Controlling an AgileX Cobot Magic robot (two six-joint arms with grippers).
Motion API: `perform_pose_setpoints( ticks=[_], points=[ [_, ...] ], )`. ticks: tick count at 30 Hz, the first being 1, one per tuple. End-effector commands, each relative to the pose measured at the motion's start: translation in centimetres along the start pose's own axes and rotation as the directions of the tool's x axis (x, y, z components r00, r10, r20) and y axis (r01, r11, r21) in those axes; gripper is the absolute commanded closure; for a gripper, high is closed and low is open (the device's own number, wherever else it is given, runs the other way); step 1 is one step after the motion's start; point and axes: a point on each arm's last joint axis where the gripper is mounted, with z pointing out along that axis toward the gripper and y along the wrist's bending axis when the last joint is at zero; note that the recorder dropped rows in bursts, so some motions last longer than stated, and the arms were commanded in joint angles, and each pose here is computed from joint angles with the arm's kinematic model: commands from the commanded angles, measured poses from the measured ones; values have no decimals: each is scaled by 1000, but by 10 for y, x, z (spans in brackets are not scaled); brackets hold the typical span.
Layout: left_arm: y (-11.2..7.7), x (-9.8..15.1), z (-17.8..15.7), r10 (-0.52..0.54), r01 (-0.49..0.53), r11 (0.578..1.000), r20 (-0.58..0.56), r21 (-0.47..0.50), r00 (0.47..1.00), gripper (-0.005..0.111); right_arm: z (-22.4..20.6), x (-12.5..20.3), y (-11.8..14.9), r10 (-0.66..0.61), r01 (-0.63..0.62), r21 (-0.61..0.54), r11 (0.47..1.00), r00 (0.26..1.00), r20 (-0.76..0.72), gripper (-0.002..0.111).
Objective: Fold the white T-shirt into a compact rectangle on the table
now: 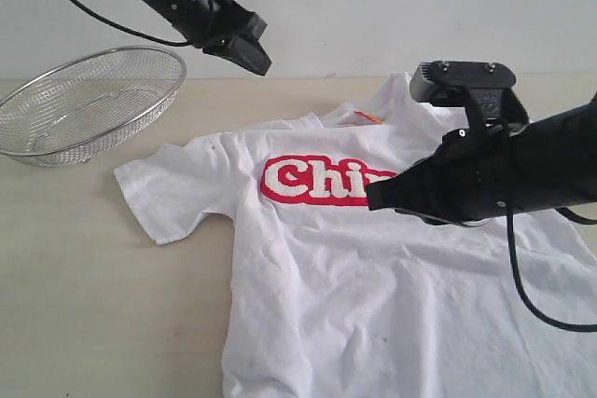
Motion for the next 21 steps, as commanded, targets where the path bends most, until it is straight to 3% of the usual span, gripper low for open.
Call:
perform_pose_setpoints(
  ticks=[1,3,7,14,21],
  points=[
    [-52,-5,-10,31,-29,991,-18,132,999,102,-7,5,3,-16,14,-41,999,999,-50,109],
    [-81,13,-4,93,-79,991,-136,104,986,102,-7,4,3,-13,11,-40,999,999,-48,109],
    [-111,68,-9,128,-91,987,-306,132,943,102,-7,7,5,-13,9,-58,998,997,-78,109],
    [-143,137,-15,103,3,964,-384,266,917,102,-8,10,6,-37,29,-78,997,993,-108,109],
    [-176,182,21,109,9,964,-431,264,896,102,-8,13,8,-40,27,-98,995,990,-136,109]
  ],
)
